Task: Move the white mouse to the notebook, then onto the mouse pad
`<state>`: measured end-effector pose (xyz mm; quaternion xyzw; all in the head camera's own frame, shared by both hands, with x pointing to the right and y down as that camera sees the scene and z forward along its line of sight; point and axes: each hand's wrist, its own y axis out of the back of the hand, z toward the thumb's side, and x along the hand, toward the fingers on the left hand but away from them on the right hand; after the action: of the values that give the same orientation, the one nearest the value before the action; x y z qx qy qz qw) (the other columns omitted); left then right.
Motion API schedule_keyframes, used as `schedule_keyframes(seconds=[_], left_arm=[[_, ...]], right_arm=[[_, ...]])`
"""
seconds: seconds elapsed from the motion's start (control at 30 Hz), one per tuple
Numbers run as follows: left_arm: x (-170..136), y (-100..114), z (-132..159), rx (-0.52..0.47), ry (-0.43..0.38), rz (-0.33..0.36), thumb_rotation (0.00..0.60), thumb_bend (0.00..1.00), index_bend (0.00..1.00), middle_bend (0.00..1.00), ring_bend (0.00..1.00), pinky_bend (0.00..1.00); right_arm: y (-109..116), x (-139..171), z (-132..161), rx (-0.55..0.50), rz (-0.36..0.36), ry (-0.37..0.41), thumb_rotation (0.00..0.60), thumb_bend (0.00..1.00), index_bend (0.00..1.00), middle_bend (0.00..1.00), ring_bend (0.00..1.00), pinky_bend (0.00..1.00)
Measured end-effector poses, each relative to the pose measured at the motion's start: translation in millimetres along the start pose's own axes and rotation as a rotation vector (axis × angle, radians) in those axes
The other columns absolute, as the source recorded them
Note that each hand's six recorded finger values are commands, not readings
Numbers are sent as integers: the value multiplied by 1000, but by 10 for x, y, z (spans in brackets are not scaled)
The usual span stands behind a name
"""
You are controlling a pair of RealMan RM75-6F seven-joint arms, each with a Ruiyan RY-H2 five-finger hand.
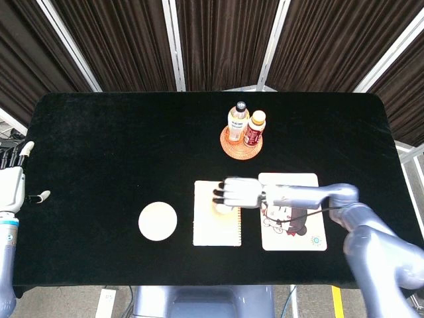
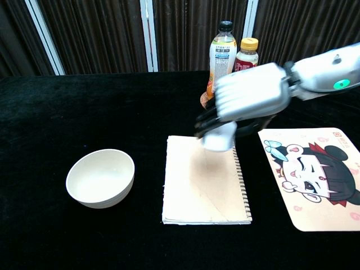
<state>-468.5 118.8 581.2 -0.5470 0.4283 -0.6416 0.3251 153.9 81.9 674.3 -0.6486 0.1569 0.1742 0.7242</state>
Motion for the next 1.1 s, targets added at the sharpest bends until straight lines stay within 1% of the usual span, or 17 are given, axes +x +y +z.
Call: schedule_keyframes(seconds=[0.1,0.13,0.23,0.43,0.53,0.6,0.73,0.87,0.93,0.97,1.0,1.03,1.1], left_arm=[[-11,2,17,-3,-8,-2,600,0,0,0,0,0],[-14,4,22,-3,-10,-2,600,0,0,0,0,0],[-28,16,49,-5,-18,1,600,0,0,0,0,0],[-51,43,93,-9,-32,14,600,0,0,0,0,0],[-54,40,102,-7,-33,14,600,0,0,0,0,0],[-54,38,106,-8,-33,14,600,0,0,0,0,0],[-55,21,123,-3,-35,11,600,0,0,0,0,0],[-53,9,121,0,-32,9,600,0,0,0,0,0],[-51,7,117,0,-30,8,600,0,0,0,0,0],[-49,7,115,0,-29,8,600,0,0,0,0,0],[-48,6,114,0,-29,8,600,0,0,0,0,0],[-47,6,114,0,-29,7,600,0,0,0,0,0],[-45,3,115,-1,-30,6,600,0,0,0,0,0]], right_arm=[[-150,370,-35,3,58,-39,600,738,451,495,386,602],[-226,511,-17,0,85,-51,600,738,451,495,386,601],[-413,790,89,-21,145,-70,600,737,451,495,385,598],[-707,1179,281,-58,226,-104,600,734,451,495,385,575],[-778,1288,339,-53,238,-105,600,733,451,495,385,540],[-809,1332,368,-42,241,-101,600,731,451,495,385,535],[-881,1394,439,-9,253,-66,600,715,451,495,385,527],[-937,1413,504,10,257,-39,600,655,451,495,378,484],[-965,1411,533,11,259,-33,600,623,451,479,348,459],[-975,1408,547,10,260,-31,600,591,446,444,310,431],[-986,1408,555,9,262,-30,600,538,419,381,242,381],[-1002,1416,554,13,269,-30,600,466,371,300,150,313],[-1034,1437,547,23,285,-30,600,351,281,173,28,212]])
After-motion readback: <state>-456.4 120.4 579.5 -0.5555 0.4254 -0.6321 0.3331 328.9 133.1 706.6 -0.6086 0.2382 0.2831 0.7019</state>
